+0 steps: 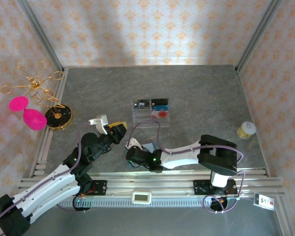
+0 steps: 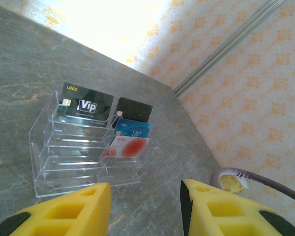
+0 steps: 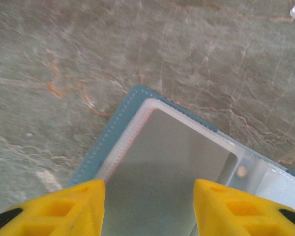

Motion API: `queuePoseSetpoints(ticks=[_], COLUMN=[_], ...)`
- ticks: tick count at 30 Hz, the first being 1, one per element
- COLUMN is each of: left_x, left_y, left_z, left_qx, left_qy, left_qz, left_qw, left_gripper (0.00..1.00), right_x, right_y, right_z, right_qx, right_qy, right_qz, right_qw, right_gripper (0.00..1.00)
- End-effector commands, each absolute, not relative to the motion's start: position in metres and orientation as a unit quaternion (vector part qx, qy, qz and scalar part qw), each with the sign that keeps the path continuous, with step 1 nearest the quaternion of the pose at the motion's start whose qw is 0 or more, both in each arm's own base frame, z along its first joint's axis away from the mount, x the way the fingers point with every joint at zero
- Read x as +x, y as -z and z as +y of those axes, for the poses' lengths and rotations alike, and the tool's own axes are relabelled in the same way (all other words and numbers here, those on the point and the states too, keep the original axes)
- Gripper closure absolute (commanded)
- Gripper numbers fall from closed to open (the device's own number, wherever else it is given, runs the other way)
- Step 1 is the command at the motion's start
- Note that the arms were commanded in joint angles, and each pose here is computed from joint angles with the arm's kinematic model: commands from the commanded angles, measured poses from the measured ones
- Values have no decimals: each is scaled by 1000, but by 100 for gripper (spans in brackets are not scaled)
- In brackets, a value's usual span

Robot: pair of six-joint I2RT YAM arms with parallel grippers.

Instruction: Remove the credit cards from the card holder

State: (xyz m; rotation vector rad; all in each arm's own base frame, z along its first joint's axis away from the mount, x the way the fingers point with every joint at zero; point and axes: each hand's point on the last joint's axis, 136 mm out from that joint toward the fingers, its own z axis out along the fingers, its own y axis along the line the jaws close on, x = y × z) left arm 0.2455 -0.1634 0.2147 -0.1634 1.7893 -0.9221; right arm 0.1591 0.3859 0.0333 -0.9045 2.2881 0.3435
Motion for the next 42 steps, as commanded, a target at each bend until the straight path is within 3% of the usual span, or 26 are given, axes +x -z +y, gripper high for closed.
queuePoseSetpoints(ticks=[1, 10, 14, 20, 42], left_x=[244, 241, 239, 233, 202], left_y=[-205, -190, -168, -129, -69], left_z=[-160, -162, -167, -175, -201], left_qx=[-75, -70, -73, -79, -37], left_qy=[375, 370, 378, 378, 333], left_qz=[759, 775, 787, 813, 876], left_qw=[526, 508, 482, 435, 346], left_gripper=[60, 61, 71, 99, 100], right_x=[164, 166, 168, 170, 177], right_y=[-21, -22, -42, -68, -79], right_z=[375, 371, 375, 374, 361], right_qx=[-347, -314, -278, -212, -159], right_qy=[-80, -102, -177, -296, -330], right_qz=[877, 883, 876, 864, 863], right_qw=[323, 335, 351, 347, 348], right_gripper=[54, 89, 99, 100, 100])
